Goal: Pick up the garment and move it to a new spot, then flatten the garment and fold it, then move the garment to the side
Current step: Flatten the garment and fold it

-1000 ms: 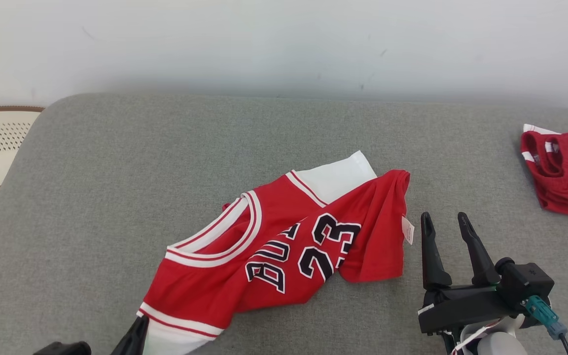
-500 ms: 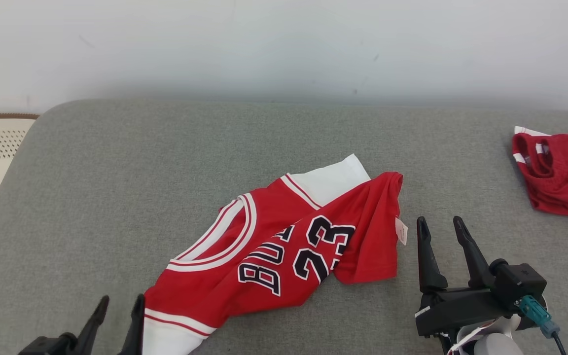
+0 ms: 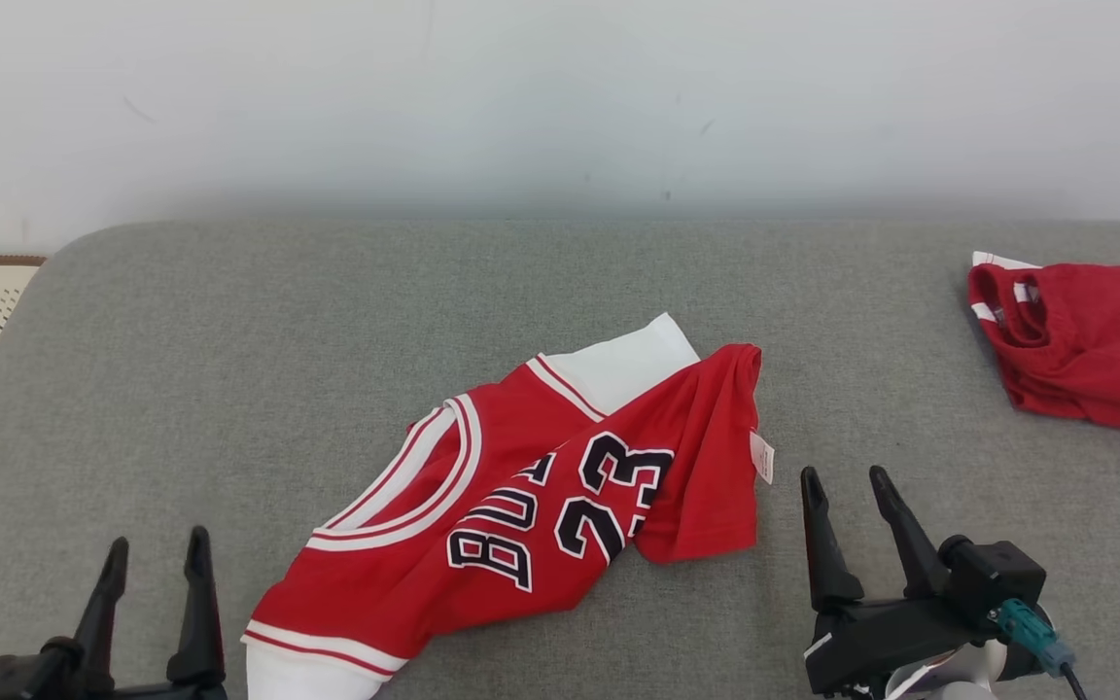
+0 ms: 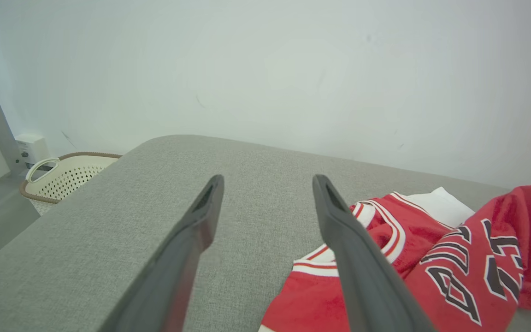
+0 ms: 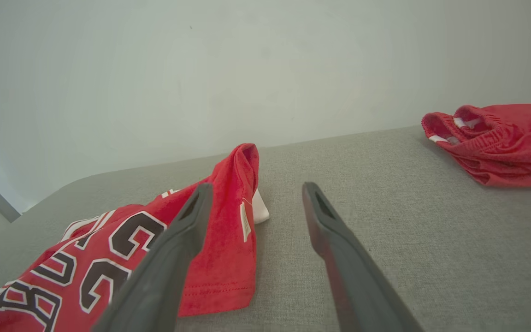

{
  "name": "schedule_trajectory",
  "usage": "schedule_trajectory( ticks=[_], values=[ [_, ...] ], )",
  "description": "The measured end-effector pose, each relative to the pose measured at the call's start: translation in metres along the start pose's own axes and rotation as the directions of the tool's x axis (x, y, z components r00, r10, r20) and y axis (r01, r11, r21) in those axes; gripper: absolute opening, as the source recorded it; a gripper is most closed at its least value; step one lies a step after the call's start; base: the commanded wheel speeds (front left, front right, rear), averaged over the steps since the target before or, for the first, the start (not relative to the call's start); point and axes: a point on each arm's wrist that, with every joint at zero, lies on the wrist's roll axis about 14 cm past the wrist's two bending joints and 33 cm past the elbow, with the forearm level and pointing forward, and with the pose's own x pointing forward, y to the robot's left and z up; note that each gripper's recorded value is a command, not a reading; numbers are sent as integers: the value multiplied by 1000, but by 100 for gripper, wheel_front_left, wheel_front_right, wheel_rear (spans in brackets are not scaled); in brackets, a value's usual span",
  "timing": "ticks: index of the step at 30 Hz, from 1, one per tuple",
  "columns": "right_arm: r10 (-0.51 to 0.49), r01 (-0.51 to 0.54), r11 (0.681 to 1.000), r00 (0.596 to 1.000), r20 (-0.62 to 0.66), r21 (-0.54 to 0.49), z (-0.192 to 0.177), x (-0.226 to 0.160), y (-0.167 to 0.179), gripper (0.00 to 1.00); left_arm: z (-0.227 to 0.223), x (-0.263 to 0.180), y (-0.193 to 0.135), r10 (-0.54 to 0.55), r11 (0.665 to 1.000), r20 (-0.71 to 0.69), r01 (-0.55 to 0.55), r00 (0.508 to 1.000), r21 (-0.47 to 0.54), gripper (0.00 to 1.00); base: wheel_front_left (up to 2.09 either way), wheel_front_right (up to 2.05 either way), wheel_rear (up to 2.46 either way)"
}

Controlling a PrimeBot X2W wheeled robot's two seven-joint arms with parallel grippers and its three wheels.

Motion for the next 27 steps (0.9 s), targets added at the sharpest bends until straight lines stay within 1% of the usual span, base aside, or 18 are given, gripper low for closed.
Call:
schedule_trajectory(
  ticks=[3,6,12,21,27],
  values=[
    [7,-7,1000,1000,-22,11,-5,-2,3,100,4,0,4,23,1000,23,-23,999,-4,100,0,0,0],
    [36,-34,999,998,-56,37,-14,-3,13,100,4,-1,7,35,999,31,-35,999,-4,100,0,0,0],
    [59,-51,996,991,-117,75,-31,-5,21,100,3,-2,6,39,999,41,-39,998,-13,100,0,0,0],
    [64,-63,998,987,-149,13,-37,18,7,100,-1,-4,13,54,998,41,-54,998,-12,100,0,0,0],
    [64,-68,998,977,-203,-11,-53,31,0,100,-4,-8,18,69,998,34,-69,997,-13,100,0,0,0]
  ],
)
